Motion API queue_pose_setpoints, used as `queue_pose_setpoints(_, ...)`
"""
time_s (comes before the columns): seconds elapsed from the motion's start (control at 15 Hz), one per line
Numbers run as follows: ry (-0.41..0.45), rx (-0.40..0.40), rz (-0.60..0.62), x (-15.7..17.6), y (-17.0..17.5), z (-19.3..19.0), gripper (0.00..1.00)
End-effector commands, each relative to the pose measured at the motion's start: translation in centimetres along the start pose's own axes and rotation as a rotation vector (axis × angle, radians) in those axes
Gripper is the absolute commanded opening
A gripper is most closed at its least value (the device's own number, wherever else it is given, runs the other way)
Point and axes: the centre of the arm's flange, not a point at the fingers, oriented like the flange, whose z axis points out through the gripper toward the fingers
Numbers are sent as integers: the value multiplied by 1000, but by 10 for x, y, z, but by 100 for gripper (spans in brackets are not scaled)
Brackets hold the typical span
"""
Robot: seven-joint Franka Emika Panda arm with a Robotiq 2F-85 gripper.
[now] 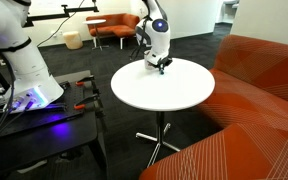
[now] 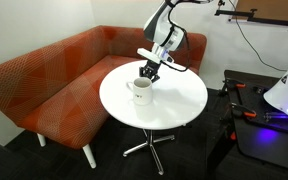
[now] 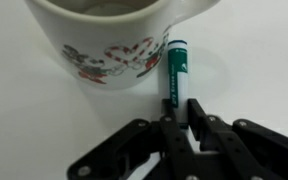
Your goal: Put the marker into the white mug.
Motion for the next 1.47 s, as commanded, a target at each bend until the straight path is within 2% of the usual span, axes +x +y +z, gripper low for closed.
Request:
queue_pose_setpoints(0.0,17,29,26,1,-8,-5,5)
queue_pose_setpoints(0.33,12,71,43,6,-14,-19,5)
queue_pose_setpoints(0.73,-36,156,80,10,-24,-56,5)
queue_pose_setpoints(1.0,-113,214,66,6,-34,-79,5)
queue_pose_setpoints(1.4,-338,220,-74,-7,-38,-95,5)
